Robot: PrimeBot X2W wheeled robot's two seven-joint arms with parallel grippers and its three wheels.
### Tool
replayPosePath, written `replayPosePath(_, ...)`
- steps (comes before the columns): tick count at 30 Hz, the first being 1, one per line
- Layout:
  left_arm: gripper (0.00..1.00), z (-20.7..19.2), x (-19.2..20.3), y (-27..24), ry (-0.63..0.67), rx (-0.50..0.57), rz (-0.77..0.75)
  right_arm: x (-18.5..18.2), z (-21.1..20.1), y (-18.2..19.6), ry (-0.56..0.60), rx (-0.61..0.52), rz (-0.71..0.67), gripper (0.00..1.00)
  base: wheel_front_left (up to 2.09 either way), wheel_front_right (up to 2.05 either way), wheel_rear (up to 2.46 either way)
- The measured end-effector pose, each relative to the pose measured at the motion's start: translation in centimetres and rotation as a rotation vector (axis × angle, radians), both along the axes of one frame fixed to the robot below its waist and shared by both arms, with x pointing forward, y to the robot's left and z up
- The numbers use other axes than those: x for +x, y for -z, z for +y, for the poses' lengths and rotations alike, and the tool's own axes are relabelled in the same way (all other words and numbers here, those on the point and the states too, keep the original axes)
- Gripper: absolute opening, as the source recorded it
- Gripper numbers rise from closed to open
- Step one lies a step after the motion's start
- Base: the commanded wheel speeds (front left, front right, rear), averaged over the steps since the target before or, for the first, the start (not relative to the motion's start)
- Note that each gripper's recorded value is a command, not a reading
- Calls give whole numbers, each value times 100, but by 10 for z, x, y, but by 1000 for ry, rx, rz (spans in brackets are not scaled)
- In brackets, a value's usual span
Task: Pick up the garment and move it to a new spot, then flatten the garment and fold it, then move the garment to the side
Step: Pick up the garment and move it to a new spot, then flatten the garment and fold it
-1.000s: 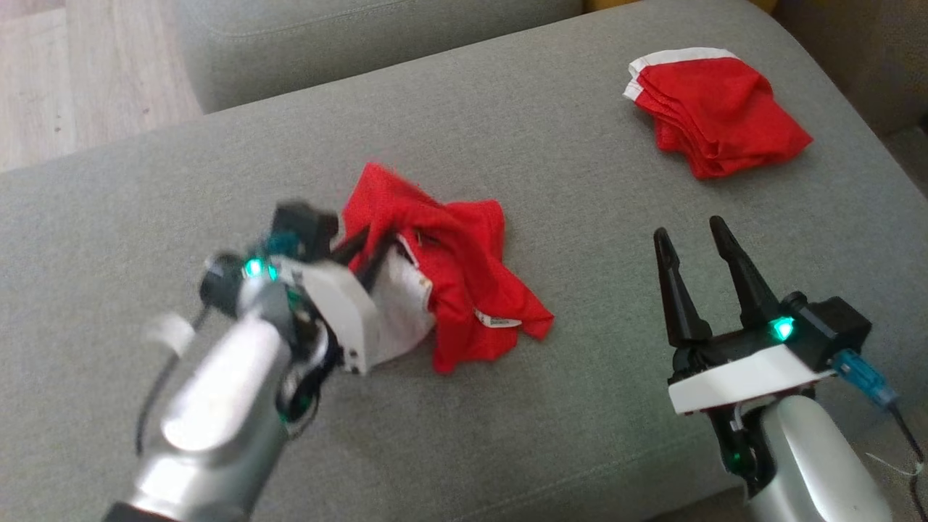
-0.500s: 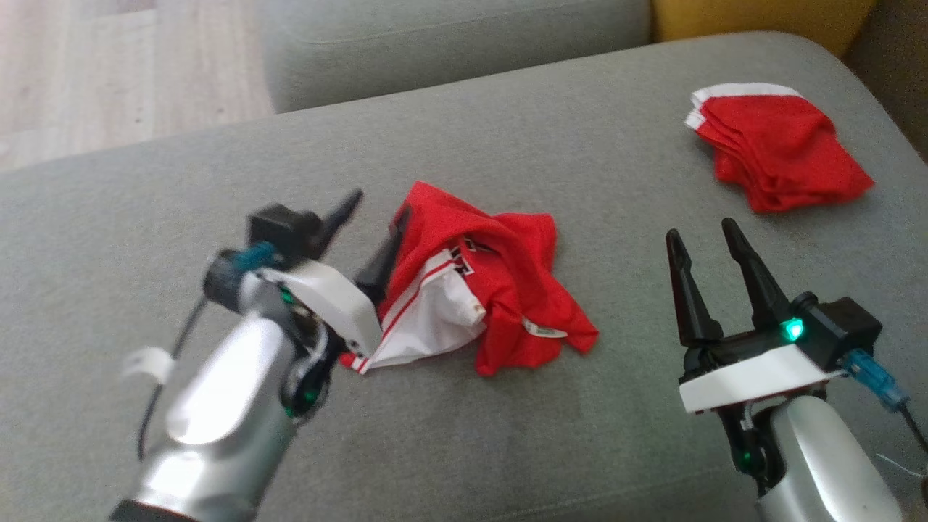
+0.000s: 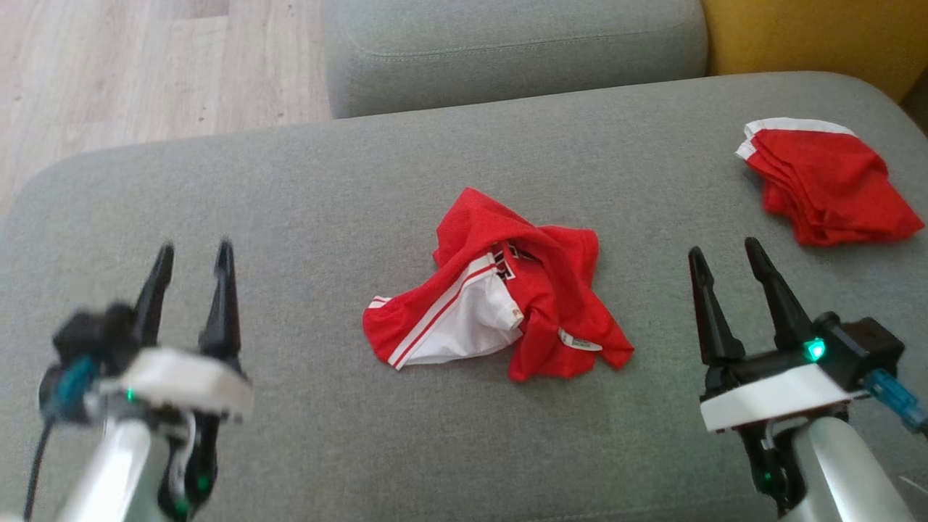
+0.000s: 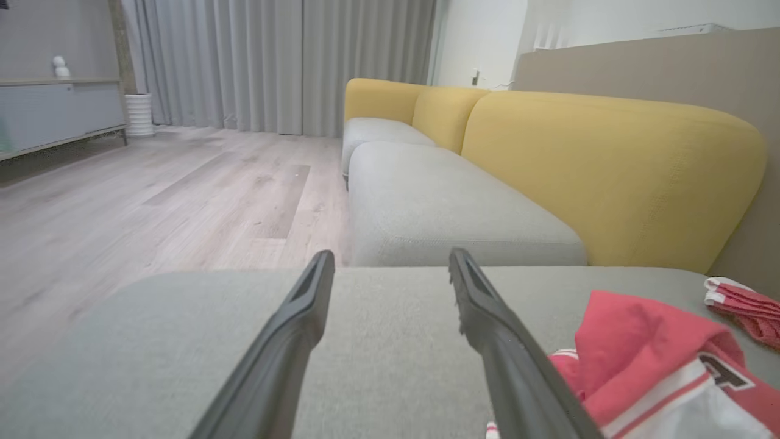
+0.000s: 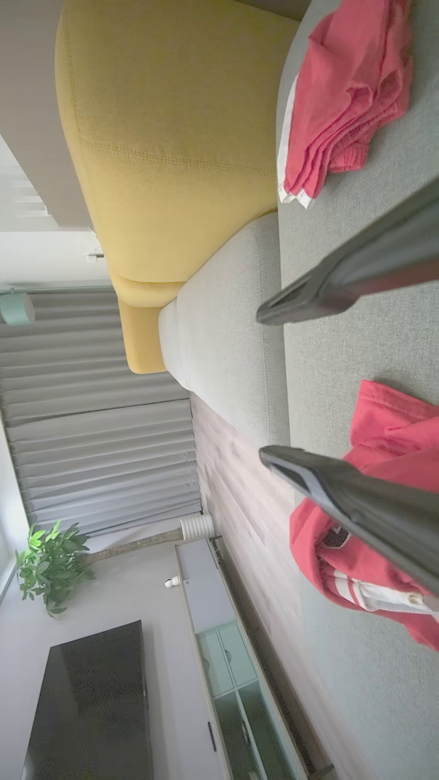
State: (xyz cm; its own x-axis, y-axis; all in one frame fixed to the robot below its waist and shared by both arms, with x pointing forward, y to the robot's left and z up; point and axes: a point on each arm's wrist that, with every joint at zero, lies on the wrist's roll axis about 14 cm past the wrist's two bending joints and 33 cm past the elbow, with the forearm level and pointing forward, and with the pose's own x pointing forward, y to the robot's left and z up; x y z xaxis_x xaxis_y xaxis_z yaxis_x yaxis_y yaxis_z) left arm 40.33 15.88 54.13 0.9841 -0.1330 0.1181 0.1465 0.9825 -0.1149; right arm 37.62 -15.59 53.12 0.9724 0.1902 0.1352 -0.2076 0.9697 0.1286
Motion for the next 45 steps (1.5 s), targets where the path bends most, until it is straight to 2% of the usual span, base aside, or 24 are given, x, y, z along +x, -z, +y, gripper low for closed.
replayPosePath(3, 100, 9, -16, 10, -56, -26, 21, -2, -5, 3, 14, 7, 9, 100, 0, 0, 0)
replayPosePath(9, 100, 0, -43, 31, -82, -55, 71, -8, -10, 14, 28, 8, 41, 100, 0, 0, 0)
replayPosePath(22, 100, -2, -41, 30, -76, -44, 51, -8, -10, 18, 22, -3, 73, 100, 0, 0, 0)
replayPosePath(26, 100, -5, -42, 32, -68, -48, 56, -10, 1, 46, -20, -11, 208, 100, 0, 0, 0)
replayPosePath(34, 100, 4, -41, 36, -93, -53, 63, -22, 32, 131, -177, -118, 651, 100, 0, 0, 0)
replayPosePath(41, 100, 30, -46, 43, -179, -53, 84, -1, 33, 157, -173, -113, 806, 100, 0, 0, 0)
replayPosePath(45, 100, 41, -50, 52, -205, -50, 110, 4, 46, 168, -203, -112, 843, 100, 0, 0, 0)
